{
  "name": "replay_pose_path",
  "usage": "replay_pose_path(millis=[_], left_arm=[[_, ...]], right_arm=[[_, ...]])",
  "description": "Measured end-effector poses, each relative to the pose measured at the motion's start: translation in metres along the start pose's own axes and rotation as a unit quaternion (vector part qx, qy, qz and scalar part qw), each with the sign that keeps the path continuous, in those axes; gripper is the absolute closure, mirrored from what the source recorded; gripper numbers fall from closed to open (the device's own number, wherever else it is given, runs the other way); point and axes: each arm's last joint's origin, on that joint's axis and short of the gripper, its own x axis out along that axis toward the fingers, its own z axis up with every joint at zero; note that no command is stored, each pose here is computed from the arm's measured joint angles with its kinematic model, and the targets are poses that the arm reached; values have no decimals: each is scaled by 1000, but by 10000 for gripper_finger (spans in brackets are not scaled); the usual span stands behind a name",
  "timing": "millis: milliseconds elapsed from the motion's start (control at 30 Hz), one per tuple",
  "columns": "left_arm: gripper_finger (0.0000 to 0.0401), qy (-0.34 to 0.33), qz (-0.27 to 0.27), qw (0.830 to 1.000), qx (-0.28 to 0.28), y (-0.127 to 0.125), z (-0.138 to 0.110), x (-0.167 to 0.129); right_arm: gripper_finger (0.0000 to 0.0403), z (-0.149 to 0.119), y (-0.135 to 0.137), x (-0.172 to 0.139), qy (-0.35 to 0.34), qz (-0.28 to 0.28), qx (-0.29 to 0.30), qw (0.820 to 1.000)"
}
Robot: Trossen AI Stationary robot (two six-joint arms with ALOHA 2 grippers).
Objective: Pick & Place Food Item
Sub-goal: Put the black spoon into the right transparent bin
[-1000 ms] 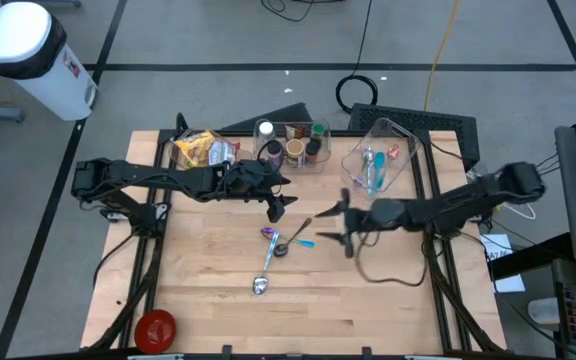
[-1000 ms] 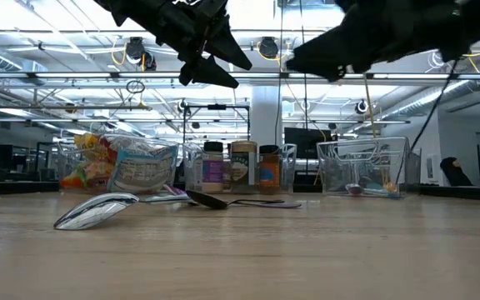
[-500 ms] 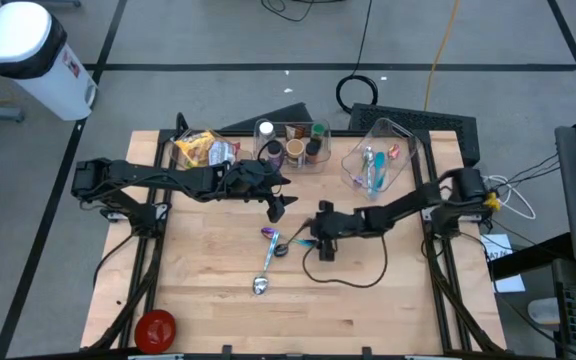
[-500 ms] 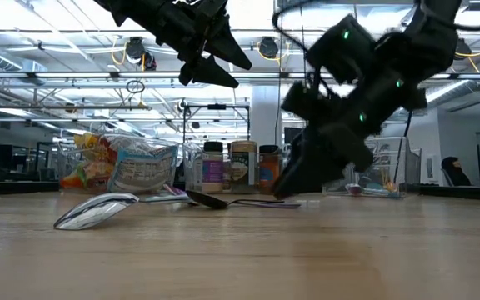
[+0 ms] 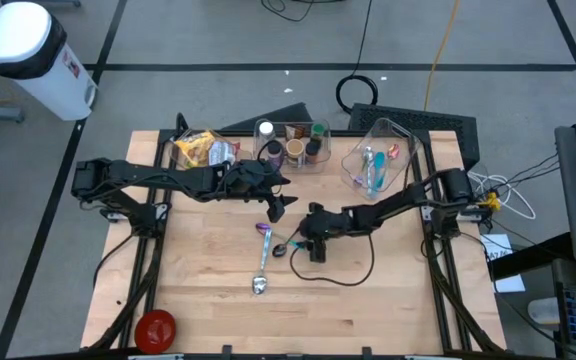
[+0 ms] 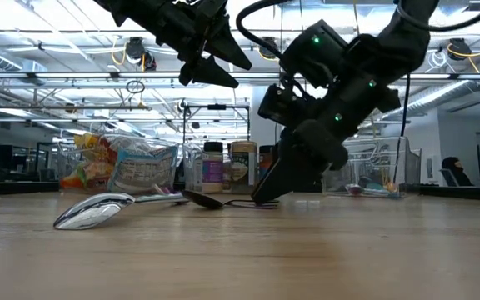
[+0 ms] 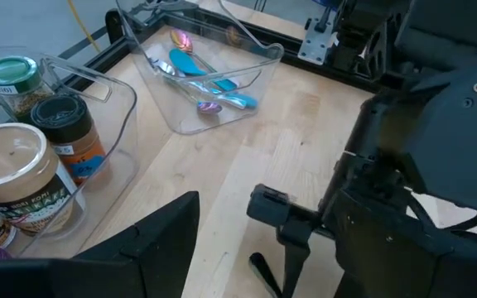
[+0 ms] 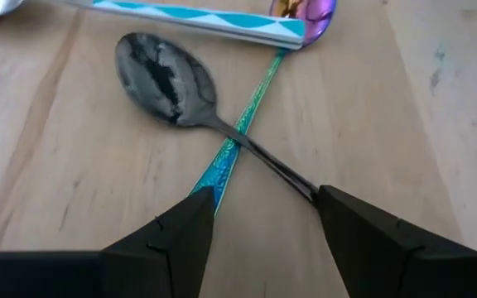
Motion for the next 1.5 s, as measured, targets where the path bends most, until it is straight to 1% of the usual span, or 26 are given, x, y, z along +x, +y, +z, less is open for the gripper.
replay_pose_path(millis=[67,200,300,533,600,667,733,800,933,1033,1133,1200,1267,1500], left_arm=[[116,0,0,1000,0,0,0,0],[116,0,0,1000,0,0,0,0],[116,0,0,1000,0,0,0,0],[116,0,0,1000,0,0,0,0],[116,0,0,1000,0,0,0,0],[116,0,0,1000,0,0,0,0],[116,0,0,1000,0,0,0,0],[116,0,0,1000,0,0,0,0],[116,0,0,1000,0,0,0,0],[116,0,0,1000,0,0,0,0],[116,0,0,1000,0,0,0,0],[116,0,0,1000,0,0,0,0],[116,0,0,1000,0,0,0,0],[116,0,0,1000,0,0,0,0]], right_arm=[[193,-4,0,-3,26,9,-1,1000],[193,-9,2,-13,78,47,24,996],[193,-9,4,-23,94,52,21,994],[193,9,13,-52,45,65,-6,997],[193,11,18,-58,30,60,-24,997],[193,17,24,-60,0,47,-50,998],[193,18,29,-61,-11,38,-82,996],[193,16,33,-53,-11,40,-107,993],[193,10,34,-38,-2,40,-121,992],[193,6,28,-27,7,35,-117,992],[196,0,21,-18,28,45,-97,994],[208,-5,16,-18,54,63,-83,993],[229,-9,12,-18,76,67,-77,992],[331,-17,9,-20,121,64,-79,987]])
